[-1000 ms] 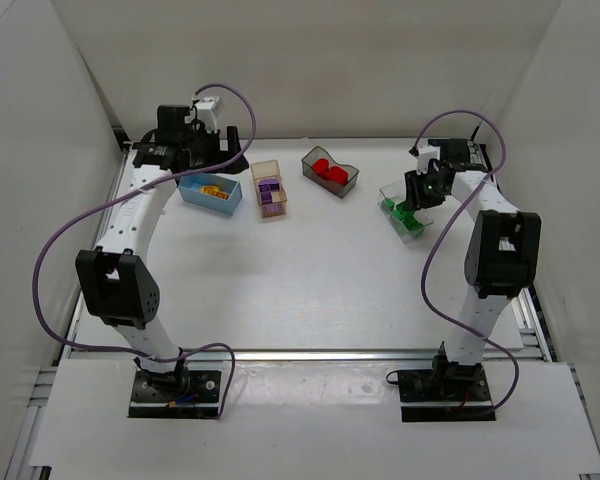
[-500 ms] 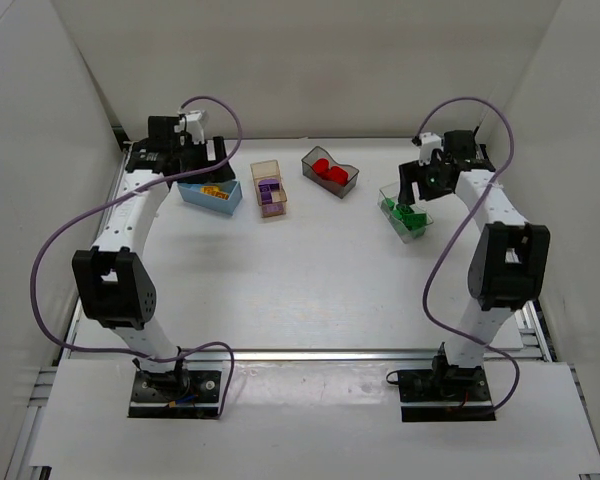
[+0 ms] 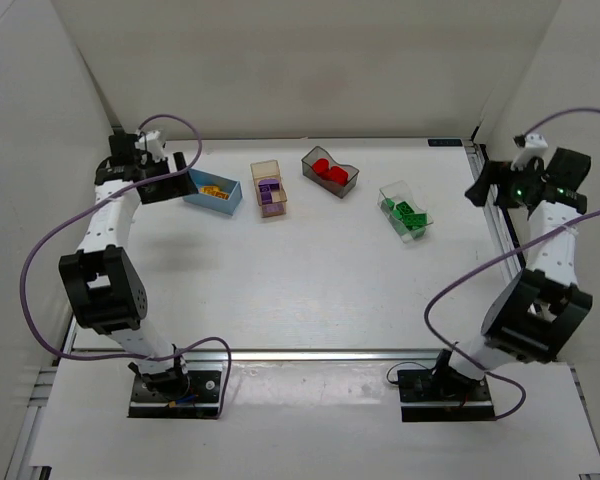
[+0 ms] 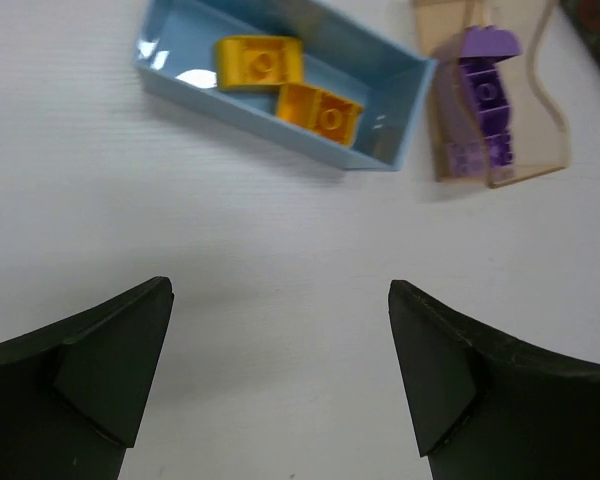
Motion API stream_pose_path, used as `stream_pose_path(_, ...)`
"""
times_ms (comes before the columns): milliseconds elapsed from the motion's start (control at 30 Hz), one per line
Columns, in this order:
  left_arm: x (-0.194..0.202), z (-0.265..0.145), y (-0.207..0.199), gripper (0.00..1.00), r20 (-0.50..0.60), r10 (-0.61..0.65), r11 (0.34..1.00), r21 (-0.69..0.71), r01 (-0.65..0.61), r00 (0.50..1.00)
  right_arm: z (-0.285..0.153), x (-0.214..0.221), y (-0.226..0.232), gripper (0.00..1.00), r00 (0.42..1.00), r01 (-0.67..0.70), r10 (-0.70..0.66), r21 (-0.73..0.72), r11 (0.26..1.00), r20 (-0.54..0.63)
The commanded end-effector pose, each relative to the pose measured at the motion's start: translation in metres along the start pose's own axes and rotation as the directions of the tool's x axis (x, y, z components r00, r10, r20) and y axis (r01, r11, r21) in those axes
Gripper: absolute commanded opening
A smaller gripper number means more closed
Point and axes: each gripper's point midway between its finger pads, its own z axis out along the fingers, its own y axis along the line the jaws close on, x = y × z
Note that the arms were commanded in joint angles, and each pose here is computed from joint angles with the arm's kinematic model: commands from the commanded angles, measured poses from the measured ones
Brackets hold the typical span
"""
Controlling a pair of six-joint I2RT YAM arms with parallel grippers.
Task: Sort the legos into containers by color
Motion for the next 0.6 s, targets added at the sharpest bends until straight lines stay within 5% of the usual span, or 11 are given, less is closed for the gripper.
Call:
stream_pose_path(0, 0.008, -0.006, 0.039, 1.0, -0.009, 0.037, 0.997, -0.067, -0.038, 0.999, 0.005, 0.058, -0.017, 0.97, 0.993, -0.079, 0.067, -0.122, 0.989, -0.1)
stream_pose_path(333, 0.036, 0.001, 0.068, 0.99, -0.052, 0.068, 0.989, -0.125, -0.074, 0.996, 0.01, 0.089, -0.022, 0.99, 0.987, -0.103, 0.072, -0.223, 0.969, -0.141)
stream_pose_path(567, 0.048, 0.001, 0.064, 0.99, -0.06, 0.109, 0.994, -0.005, -0.109, 0.992, 0.008, 0.099, -0.004, 0.99, 0.984, -0.127, 0.075, -0.332, 0.935, -0.163)
